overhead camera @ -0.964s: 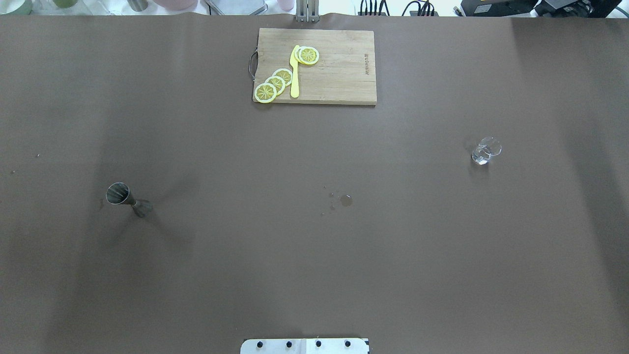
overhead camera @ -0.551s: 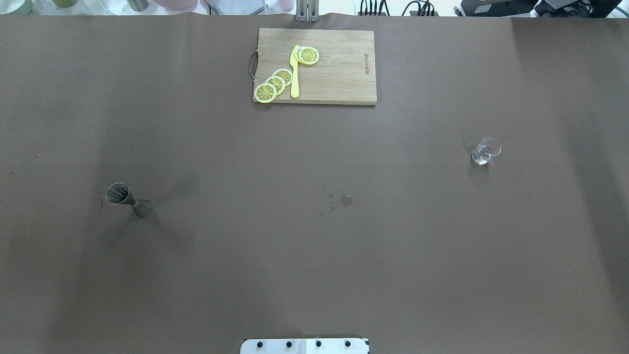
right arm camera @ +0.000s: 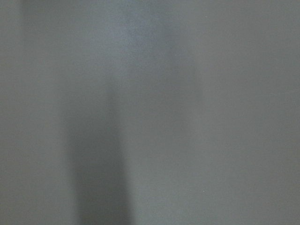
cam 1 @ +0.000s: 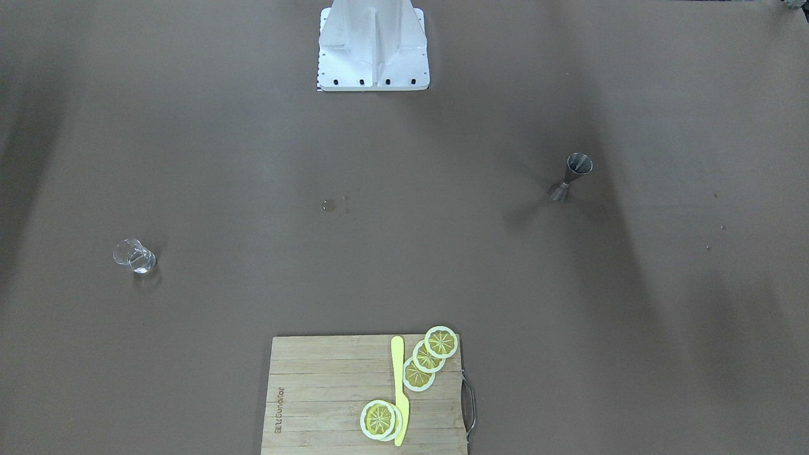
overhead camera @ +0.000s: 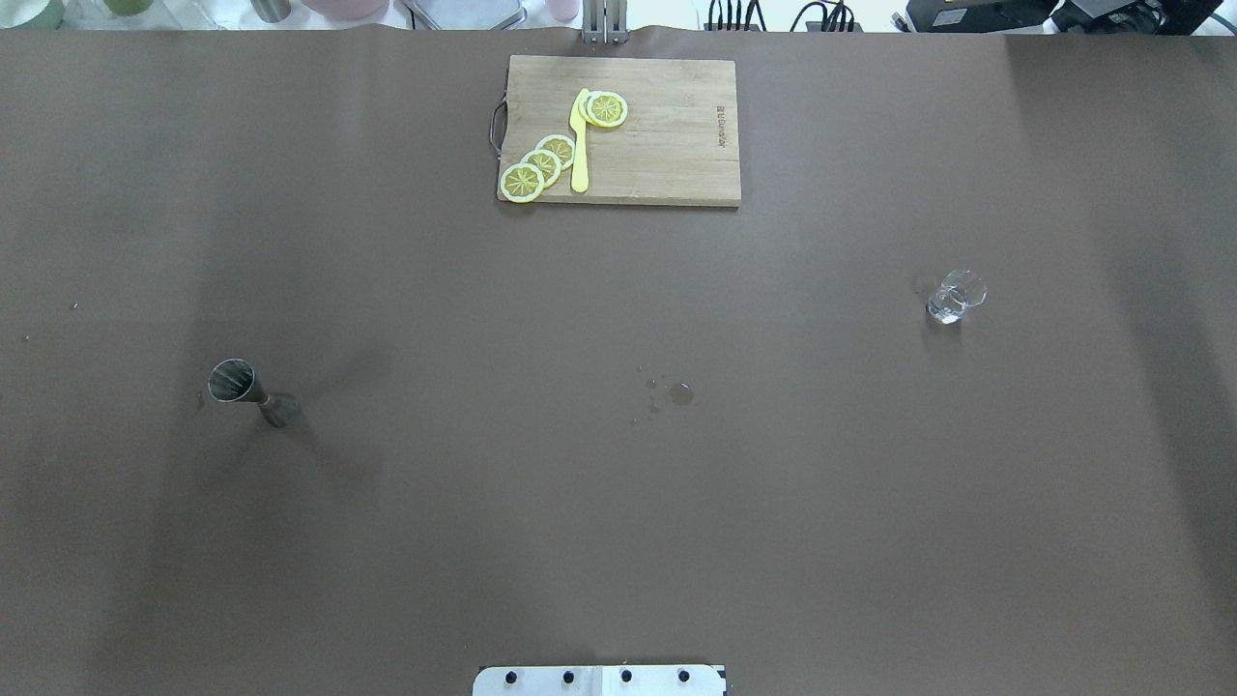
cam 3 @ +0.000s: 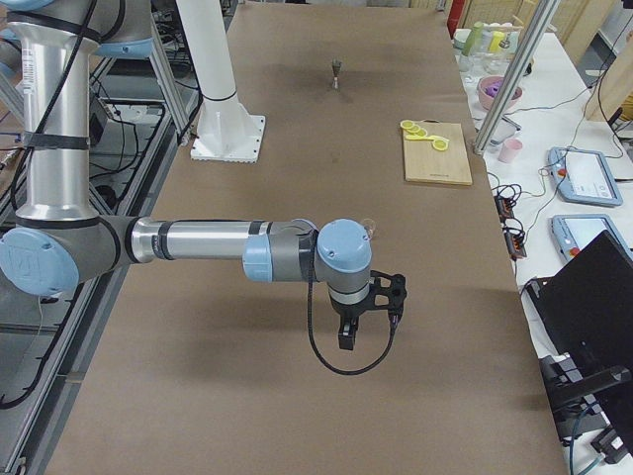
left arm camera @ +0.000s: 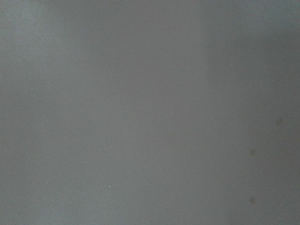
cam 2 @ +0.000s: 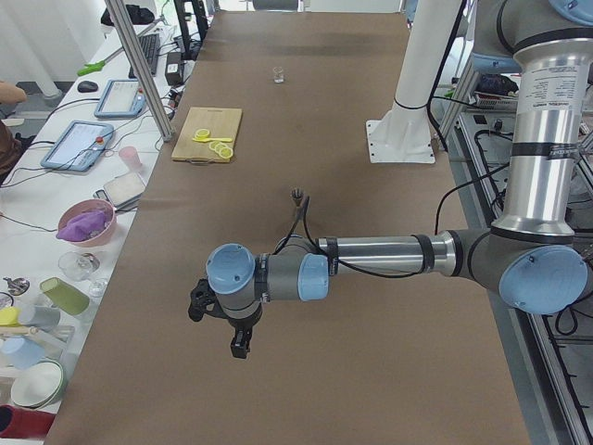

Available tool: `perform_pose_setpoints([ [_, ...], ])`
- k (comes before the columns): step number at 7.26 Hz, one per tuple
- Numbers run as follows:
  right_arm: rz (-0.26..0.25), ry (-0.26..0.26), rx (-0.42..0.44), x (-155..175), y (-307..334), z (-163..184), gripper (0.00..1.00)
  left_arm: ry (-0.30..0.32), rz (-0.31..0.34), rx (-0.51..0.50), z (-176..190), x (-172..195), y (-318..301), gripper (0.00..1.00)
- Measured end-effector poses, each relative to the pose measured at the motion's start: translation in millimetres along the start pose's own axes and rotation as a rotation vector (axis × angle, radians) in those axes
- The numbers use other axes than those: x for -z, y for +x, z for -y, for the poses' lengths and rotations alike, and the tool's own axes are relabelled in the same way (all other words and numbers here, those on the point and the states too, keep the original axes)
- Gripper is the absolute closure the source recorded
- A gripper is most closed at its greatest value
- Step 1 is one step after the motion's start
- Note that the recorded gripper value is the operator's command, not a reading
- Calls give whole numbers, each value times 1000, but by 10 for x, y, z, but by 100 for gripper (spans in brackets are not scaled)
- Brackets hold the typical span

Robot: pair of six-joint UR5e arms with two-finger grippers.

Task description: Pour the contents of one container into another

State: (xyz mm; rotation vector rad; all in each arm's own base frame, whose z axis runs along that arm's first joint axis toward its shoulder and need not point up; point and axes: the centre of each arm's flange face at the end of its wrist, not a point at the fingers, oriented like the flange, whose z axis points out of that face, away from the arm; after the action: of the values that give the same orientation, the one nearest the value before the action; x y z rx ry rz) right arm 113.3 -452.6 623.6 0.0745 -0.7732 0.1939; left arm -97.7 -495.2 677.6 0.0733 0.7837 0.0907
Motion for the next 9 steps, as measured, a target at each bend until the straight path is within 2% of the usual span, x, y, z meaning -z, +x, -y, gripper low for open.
perform_pose_setpoints([
  [5,6,2,5,14,-17,-29,0,1,0,-1,2,4,4,1],
  [7,7,4,44,28,-34,-39,0,2,0,-2,4,8,8,1],
  [9,12,9,122,29,-31,-51,0,1,0,-1,3,7,6,1],
])
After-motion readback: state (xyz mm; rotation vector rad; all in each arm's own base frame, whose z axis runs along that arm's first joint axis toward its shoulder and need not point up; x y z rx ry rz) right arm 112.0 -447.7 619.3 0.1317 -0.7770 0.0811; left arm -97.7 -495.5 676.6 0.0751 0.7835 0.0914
